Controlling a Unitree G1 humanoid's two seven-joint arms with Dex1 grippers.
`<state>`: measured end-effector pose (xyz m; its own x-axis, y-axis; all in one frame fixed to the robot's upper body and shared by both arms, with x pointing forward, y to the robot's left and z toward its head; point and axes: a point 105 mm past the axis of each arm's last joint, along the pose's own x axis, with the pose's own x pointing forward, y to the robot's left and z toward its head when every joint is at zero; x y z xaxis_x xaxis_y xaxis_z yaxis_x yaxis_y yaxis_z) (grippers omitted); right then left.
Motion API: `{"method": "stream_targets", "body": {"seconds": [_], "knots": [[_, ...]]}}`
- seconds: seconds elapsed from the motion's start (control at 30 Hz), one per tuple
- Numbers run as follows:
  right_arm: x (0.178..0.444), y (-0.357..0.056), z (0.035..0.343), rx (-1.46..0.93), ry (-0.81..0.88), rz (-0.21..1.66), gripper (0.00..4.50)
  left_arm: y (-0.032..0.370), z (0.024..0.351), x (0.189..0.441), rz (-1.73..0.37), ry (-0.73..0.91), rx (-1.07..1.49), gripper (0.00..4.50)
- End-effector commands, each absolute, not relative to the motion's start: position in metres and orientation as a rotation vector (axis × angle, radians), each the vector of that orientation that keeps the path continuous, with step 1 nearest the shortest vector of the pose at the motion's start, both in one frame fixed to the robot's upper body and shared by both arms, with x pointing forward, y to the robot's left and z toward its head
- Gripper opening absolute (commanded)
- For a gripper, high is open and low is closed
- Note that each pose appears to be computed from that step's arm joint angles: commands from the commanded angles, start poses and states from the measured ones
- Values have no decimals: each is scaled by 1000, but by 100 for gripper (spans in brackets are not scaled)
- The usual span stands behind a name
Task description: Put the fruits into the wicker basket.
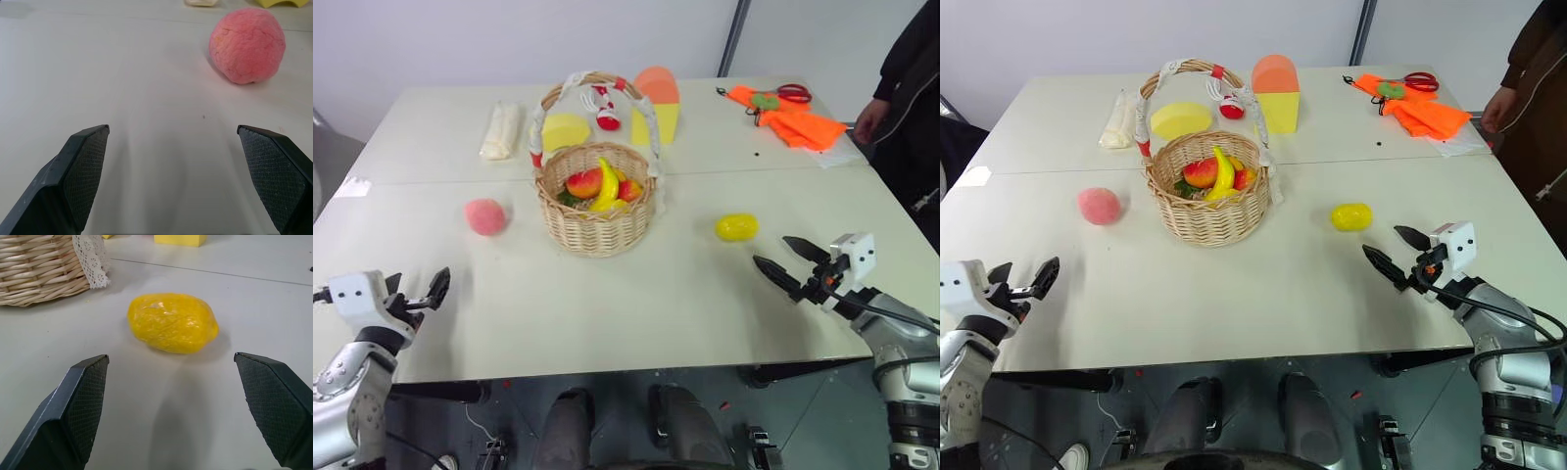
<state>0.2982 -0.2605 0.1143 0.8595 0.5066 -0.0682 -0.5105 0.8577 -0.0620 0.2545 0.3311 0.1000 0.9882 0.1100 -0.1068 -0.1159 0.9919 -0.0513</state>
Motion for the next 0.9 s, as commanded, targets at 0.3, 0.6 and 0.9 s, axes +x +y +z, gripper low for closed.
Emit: {"method": "stream_targets", "body": {"seconds": [0.3, 0.6, 0.9], "knots": [[292, -254, 129, -116, -6, 533, 430, 327, 114, 262, 85, 57, -62, 450], [282, -207, 171, -187, -12, 781, 430, 305, 151, 292, -71, 32, 85, 450], [246, -129, 202, -250, -59, 1099, 430, 293, 169, 332, -167, 102, 262, 450]]}}
